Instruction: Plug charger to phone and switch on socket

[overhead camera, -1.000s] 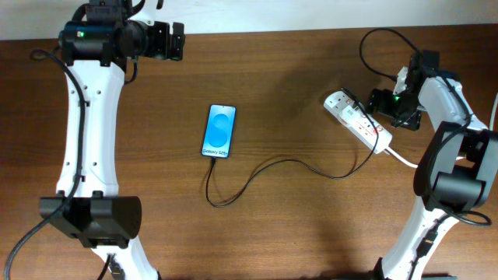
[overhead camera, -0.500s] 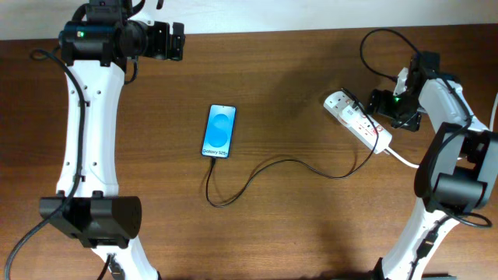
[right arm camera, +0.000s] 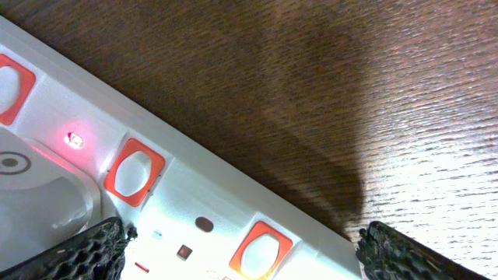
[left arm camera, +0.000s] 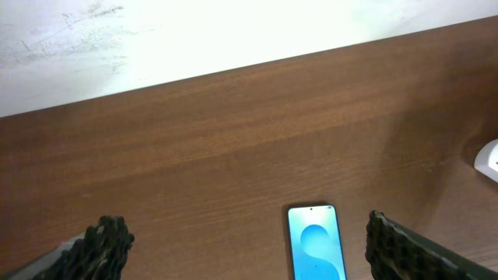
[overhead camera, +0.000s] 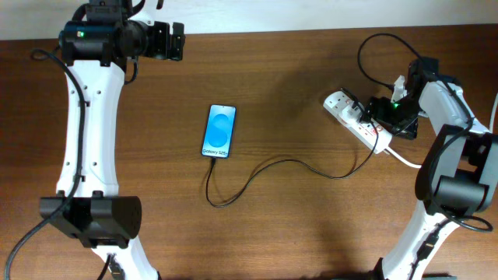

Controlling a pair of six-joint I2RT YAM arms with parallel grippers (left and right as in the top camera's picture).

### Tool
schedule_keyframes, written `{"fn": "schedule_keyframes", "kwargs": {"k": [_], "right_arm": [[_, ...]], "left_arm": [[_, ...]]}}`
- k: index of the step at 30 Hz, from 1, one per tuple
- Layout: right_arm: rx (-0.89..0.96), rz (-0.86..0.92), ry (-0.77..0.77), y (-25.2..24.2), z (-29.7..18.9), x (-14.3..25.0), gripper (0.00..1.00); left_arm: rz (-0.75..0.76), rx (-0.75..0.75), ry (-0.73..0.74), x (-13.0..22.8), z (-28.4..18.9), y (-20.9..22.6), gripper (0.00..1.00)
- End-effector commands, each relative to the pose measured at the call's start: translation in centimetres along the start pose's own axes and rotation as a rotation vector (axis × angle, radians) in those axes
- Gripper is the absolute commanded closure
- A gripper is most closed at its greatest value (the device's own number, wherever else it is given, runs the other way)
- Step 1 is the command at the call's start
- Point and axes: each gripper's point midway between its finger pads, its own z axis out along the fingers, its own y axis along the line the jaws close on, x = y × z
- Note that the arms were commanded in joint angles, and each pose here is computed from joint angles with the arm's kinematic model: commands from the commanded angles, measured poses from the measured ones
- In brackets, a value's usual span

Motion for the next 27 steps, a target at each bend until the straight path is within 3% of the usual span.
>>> {"fn": "schedule_keyframes", "kwargs": {"k": [1, 7, 13, 20, 25, 27], "right_arm": [[0.065, -0.013, 0.041, -1.0, 1.6, 0.4, 0.02], [0.184, 0.045, -0.156, -4.6, -7.7, -5.5, 0.02], [0.236, 0.082, -0.234, -5.4, -17.3, -6.6, 0.01], [0.179, 0.023, -0.351, -0.2, -29.2, -2.3, 0.01], [0.035, -0.095, -0.585, 5.8, -38.2, 2.7, 0.02], [-0.004, -0.163, -0.694, 8.1, -42.2, 6.8, 0.02]], "left_arm": [[0.007, -0.007, 0.002, 0.0, 0.0, 0.1, 0.01], [0.007, -0.007, 0.002, 0.0, 0.0, 0.1, 0.01], [0.007, -0.007, 0.002, 0.0, 0.0, 0.1, 0.01], [0.007, -0.007, 0.002, 0.0, 0.0, 0.1, 0.01], [0.007, -0.007, 0.002, 0.0, 0.0, 0.1, 0.01], [0.007, -0.007, 0.002, 0.0, 0.0, 0.1, 0.01]]}}
